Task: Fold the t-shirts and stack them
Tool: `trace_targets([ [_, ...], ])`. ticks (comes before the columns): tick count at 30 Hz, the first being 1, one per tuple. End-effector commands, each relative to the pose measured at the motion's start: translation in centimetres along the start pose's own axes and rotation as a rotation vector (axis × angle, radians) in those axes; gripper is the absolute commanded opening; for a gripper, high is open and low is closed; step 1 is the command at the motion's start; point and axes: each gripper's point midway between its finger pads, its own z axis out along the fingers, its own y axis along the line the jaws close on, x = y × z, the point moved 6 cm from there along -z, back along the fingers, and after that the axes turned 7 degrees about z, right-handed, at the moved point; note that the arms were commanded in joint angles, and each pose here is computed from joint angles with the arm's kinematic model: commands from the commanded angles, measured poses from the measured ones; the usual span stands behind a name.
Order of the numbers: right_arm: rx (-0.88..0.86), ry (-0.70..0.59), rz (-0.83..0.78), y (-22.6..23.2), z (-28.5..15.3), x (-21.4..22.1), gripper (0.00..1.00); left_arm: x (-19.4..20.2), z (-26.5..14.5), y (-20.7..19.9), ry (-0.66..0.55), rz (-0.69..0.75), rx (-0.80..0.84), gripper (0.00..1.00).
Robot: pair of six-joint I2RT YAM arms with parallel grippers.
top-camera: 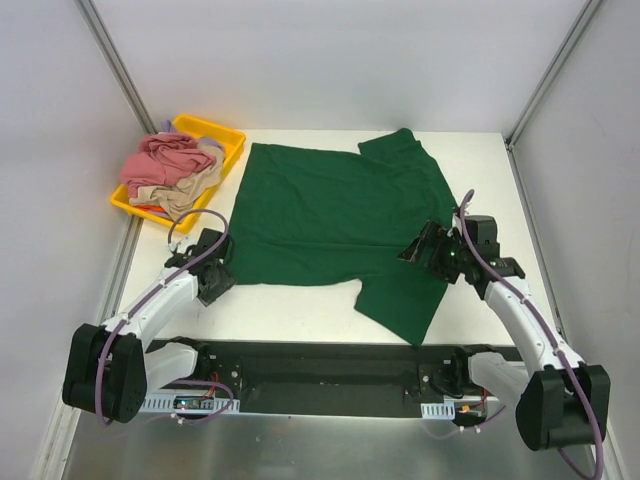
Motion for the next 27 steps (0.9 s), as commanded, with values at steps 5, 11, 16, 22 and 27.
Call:
trace_targets([
  [5,-0.023,-0.084,-0.044,0.2,-0.8,-0.3,0.96,1.1,1.2,0.0,0.027,-0.041,-0.008,0.42],
  [11,-0.009,-0.119,-0.055,-0.4,-1.5,0.1,0.96,1.3,1.7,-0.8,0.041,-0.050,0.036,0.36],
  [16,0.058,-0.150,-0.076,-1.3,-2.5,0.3,0.96,0.5,1.1,-0.8,-0.022,-0.071,0.074,0.41],
  [22,0.054,-0.145,-0.080,-1.3,-2.7,0.6,0.96,-0.6,1.2,-1.0,-0.105,-0.111,0.084,0.40],
  [27,0.084,-0.151,-0.085,-1.9,-2.5,0.6,0.96,-1.4,1.5,-1.6,-0.161,-0.182,0.109,0.38],
])
